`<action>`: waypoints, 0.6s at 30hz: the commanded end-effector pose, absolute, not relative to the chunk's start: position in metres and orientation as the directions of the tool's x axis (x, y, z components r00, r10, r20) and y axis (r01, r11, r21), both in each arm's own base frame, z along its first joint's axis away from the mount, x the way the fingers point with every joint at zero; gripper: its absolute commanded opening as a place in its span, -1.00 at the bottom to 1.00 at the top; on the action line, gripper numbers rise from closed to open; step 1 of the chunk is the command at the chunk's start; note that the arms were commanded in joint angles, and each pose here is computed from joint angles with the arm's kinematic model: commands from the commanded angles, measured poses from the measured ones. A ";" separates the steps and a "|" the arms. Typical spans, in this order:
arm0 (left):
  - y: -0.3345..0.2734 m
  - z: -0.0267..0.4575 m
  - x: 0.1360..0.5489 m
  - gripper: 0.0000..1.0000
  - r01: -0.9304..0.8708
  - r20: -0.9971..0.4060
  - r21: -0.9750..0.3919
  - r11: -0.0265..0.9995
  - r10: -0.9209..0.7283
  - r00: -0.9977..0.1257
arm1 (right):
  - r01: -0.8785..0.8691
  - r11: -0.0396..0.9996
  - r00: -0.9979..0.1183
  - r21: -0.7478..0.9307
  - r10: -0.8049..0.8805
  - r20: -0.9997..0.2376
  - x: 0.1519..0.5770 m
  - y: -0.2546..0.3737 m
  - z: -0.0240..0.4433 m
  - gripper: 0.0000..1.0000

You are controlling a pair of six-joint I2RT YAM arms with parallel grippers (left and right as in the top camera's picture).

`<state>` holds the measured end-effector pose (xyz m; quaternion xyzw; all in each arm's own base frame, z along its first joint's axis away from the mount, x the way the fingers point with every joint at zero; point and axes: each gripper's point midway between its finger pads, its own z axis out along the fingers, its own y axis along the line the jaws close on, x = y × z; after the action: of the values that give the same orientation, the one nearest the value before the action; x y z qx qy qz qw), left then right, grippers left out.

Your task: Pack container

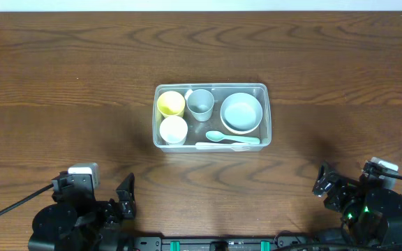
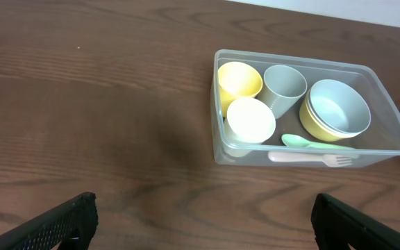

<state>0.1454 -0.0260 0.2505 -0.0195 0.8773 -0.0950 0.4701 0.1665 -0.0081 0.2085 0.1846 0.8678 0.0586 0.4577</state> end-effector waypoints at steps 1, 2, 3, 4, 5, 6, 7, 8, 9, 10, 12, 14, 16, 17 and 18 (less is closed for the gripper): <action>-0.028 0.250 0.146 0.96 0.061 -0.818 -0.196 0.979 -0.129 -0.561 | 0.263 0.923 -0.516 0.279 0.379 -0.768 0.166 -0.006 0.207 0.99; -0.028 0.250 0.146 0.96 0.061 -0.818 -0.196 0.979 -0.129 -0.560 | 0.263 0.923 -0.516 0.279 0.379 -0.768 0.166 -0.006 0.207 0.99; -0.028 0.250 0.146 0.96 0.061 -0.818 -0.196 0.979 -0.129 -0.560 | 0.263 0.923 -0.516 0.279 0.379 -0.768 0.166 -0.006 0.207 0.99; -0.028 0.250 0.146 0.96 0.061 -0.818 -0.196 0.979 -0.129 -0.560 | 0.263 0.923 -0.516 0.279 0.379 -0.768 0.166 -0.006 0.207 0.99; -0.028 0.250 0.146 0.96 0.061 -0.818 -0.196 0.979 -0.129 -0.560 | 0.263 0.923 -0.516 0.279 0.379 -0.768 0.166 -0.006 0.207 0.99; -0.028 0.250 0.146 0.96 0.061 -0.818 -0.196 0.979 -0.129 -0.560 | 0.263 0.923 -0.516 0.279 0.379 -0.768 0.166 -0.006 0.207 0.99; -0.028 0.250 0.146 0.96 0.061 -0.818 -0.196 0.979 -0.129 -0.561 | 0.263 0.923 -0.516 0.279 0.379 -0.768 0.166 -0.006 0.207 0.99; -0.028 0.250 0.146 0.96 0.061 -0.818 -0.196 0.979 -0.129 -0.560 | 0.263 0.923 -0.516 0.279 0.379 -0.768 0.166 -0.006 0.207 0.99; -0.028 0.250 0.146 0.96 0.061 -0.818 -0.196 0.979 -0.129 -0.560 | 0.263 0.923 -0.516 0.279 0.379 -0.768 0.166 -0.006 0.207 0.98; -0.028 0.250 0.146 0.96 0.061 -0.818 -0.196 0.979 -0.129 -0.560 | 0.263 0.923 -0.516 0.279 0.379 -0.768 0.166 -0.006 0.207 0.98; -0.028 0.250 0.146 0.96 0.061 -0.818 -0.196 0.979 -0.129 -0.560 | 0.265 0.924 -0.515 0.276 0.378 -0.769 0.166 -0.007 0.207 0.98; -0.028 0.250 0.146 0.96 0.061 -0.818 -0.196 0.979 -0.129 -0.560 | 0.261 0.928 -0.520 0.267 0.368 -0.771 0.166 -0.007 0.206 0.99; -0.028 0.250 0.146 0.96 0.061 -0.818 -0.196 0.979 -0.129 -0.560 | 0.233 0.941 -0.517 0.247 0.335 -0.787 0.169 -0.005 0.207 0.99; -0.028 0.250 0.146 0.96 0.061 -0.818 -0.196 0.979 -0.129 -0.561 | 0.188 0.956 -0.507 0.227 0.292 -0.811 0.173 -0.002 0.211 0.98; -0.028 0.250 0.146 0.96 0.061 -0.818 -0.196 0.979 -0.129 -0.560 | 0.138 0.969 -0.489 0.203 0.245 -0.837 0.176 0.001 0.216 0.98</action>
<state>0.1455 -0.0260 0.2505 -0.0205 0.8772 -0.0955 0.4701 0.1728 -0.0067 0.2139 0.1713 0.8613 0.0591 0.4747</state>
